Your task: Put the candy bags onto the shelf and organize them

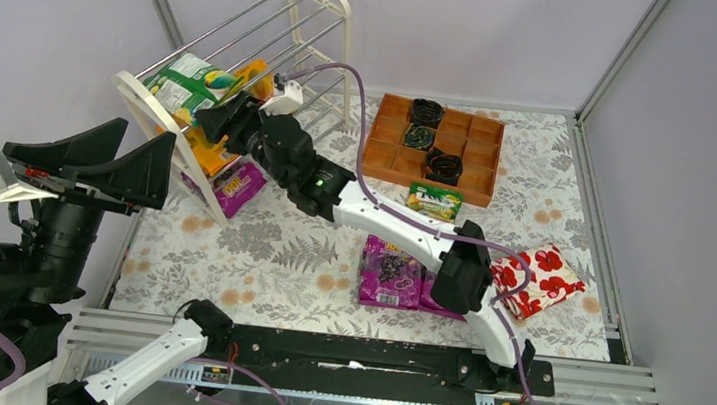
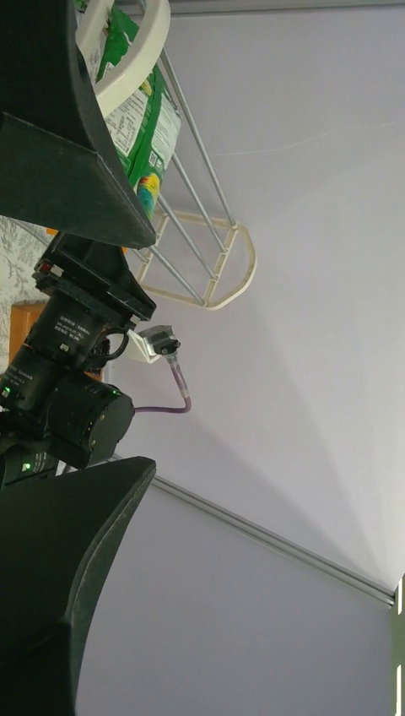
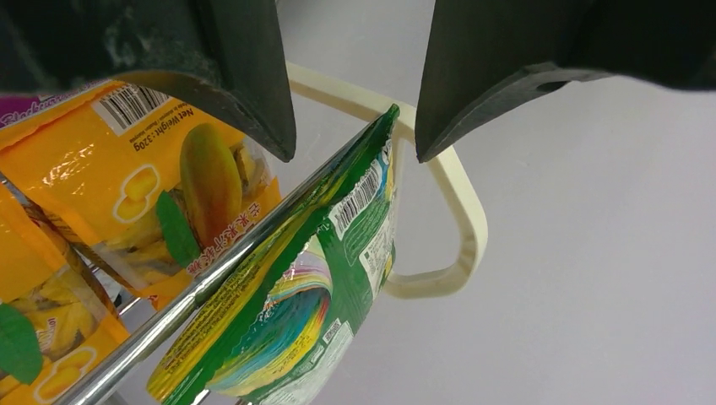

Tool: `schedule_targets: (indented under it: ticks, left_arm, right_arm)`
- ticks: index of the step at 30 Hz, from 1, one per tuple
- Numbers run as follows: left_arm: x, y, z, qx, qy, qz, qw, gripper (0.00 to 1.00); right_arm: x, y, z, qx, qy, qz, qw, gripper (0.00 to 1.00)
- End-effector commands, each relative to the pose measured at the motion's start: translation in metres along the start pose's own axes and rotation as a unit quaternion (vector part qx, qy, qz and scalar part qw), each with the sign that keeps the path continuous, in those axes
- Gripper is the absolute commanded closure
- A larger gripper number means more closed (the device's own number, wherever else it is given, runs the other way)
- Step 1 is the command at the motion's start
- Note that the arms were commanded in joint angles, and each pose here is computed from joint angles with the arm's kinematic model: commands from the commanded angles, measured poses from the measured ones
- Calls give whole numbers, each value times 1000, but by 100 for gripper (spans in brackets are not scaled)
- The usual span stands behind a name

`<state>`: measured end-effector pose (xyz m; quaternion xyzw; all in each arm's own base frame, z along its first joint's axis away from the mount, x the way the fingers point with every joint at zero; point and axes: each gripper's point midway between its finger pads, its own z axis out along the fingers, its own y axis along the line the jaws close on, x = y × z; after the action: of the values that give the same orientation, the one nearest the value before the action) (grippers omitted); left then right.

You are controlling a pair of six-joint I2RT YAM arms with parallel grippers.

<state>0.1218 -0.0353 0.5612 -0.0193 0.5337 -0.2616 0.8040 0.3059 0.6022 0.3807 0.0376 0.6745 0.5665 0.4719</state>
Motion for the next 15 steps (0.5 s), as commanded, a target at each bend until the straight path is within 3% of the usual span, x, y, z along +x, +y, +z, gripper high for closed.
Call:
schedule_targets:
  ticks: [1, 7, 10, 15]
  left_arm:
    - [-17, -5, -3, 13, -24, -6, 1000, 1]
    - [-17, -3, -5, 9, -25, -3, 1000, 1]
    - [-16, -3, -4, 9, -25, -3, 1000, 1]
    - [-14, -4, -4, 10, -22, -7, 1000, 1]
  right_arm:
    - [-18, 26, 4, -33, -18, 21, 999, 46]
    - [-15, 28, 8, -38, -16, 25, 999, 68]
    - [-11, 31, 11, -49, -12, 30, 998, 73]
    - [-7, 35, 17, -68, -14, 48, 996, 90]
